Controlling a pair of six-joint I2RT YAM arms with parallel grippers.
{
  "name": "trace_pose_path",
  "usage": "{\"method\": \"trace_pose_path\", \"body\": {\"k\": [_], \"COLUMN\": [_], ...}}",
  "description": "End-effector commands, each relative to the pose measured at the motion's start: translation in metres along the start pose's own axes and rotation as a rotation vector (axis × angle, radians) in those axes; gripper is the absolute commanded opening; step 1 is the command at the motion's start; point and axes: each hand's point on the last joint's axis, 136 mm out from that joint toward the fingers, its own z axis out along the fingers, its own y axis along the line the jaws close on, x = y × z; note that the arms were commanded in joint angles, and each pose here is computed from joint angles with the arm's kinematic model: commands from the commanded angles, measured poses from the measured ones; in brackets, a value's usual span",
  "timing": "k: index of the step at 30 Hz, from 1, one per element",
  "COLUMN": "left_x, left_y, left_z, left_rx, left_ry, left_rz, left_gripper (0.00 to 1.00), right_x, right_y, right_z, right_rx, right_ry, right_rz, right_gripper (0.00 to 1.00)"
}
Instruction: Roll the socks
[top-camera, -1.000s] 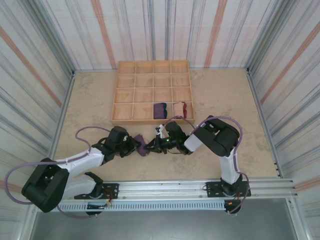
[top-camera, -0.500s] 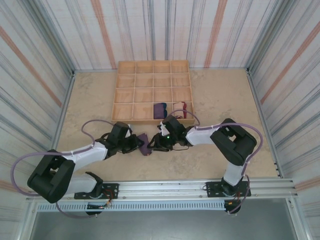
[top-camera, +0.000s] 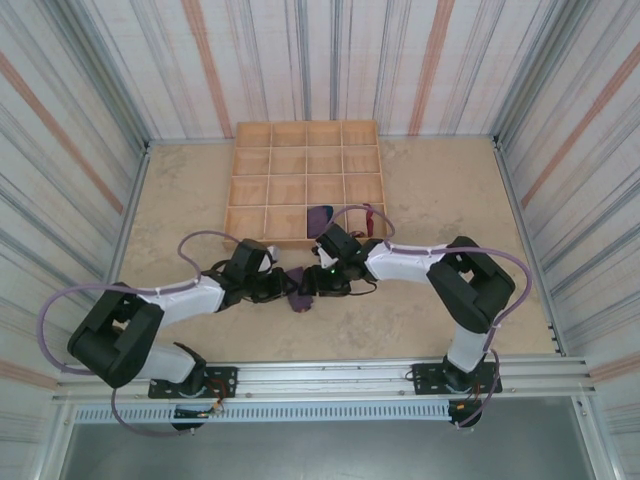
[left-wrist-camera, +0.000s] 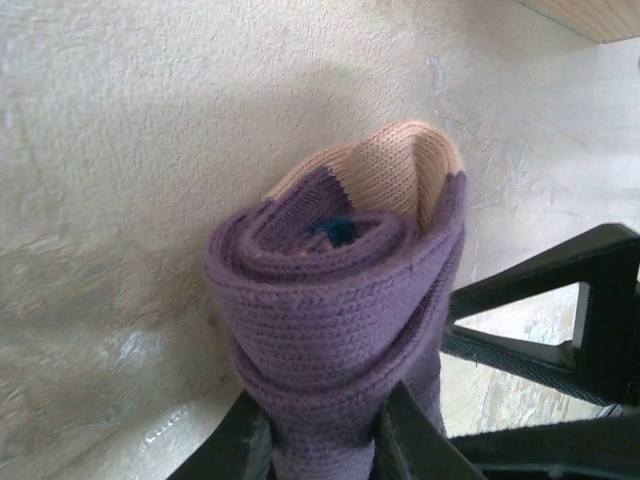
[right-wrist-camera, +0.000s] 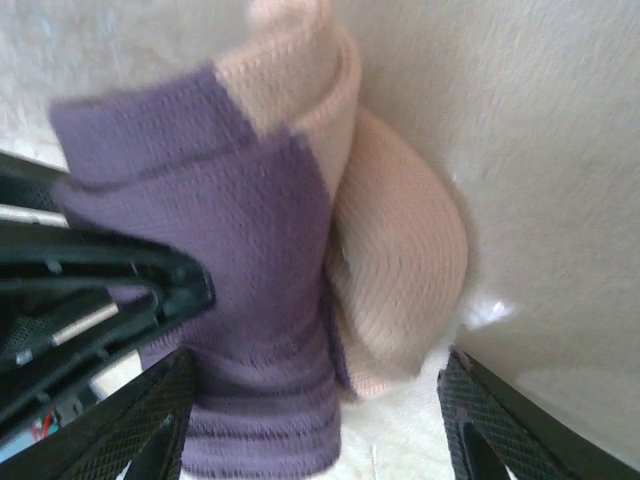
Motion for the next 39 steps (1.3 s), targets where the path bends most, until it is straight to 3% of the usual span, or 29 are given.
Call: {"method": "trace_pose_path", "body": {"k": [1,5,9,13,15,20,22,24,29,31,39], "left_x": [0.031,0.033,0.033,0.032,0.032,0.027,0.023,0.019,0.007,0.005,0.020], "left_y": [0.036,0.035,0.034,0.035,0.038,0.034,0.033,0.031,0.025,0.024,0.028], "left_z": [0.008,0.011,0.011,0.009,0.005,-0.011,-0.022,-0.034,-0.072,-0.086,-0.111], "left_rx": [-0.136,-0.136,-0.137,-0.148,-0.170,-0.181,-0.183,-0.176,-0.171,-0.178,-0.187], "left_ry": [0.099,0.106,0.102,0.096,0.091,0.058,0.044,0.027,-0.041,-0.057,-0.043], "left_rz": [-0.015,-0.018,-0.027,-0.032,-0.038,-0.042,-0.059,-0.081,-0.092,-0.097,-0.128], "left_gripper": [0.10,0.10,0.11,0.18,0.25,0.46,0.64,0.74,0.86,0.98,0.98], "right_x": [0.006,0.013,0.021,0.024,0.025,0.019,0.012,0.004,-0.016,-0.025,-0.078], "right_y": [-0.010,-0.011,-0.012,-0.016,-0.017,-0.011,-0.005,0.001,0.022,0.029,0.045], "right_z": [0.017,0.027,0.034,0.034,0.032,0.021,0.013,0.003,-0.026,-0.037,-0.073], "right_rx": [0.038,0.073,0.080,0.086,0.089,0.074,0.055,0.043,0.007,-0.004,-0.048], "right_ry": [0.032,0.062,0.080,0.076,0.073,0.042,0.017,-0.007,-0.066,-0.091,-0.205], "right_rz": [-0.013,-0.014,-0.011,0.004,0.008,0.011,0.020,0.030,0.041,0.051,0.105], "right_gripper": [0.64,0.52,0.28,0.06,0.00,0.00,0.00,0.00,0.00,0.00,0.00]}}
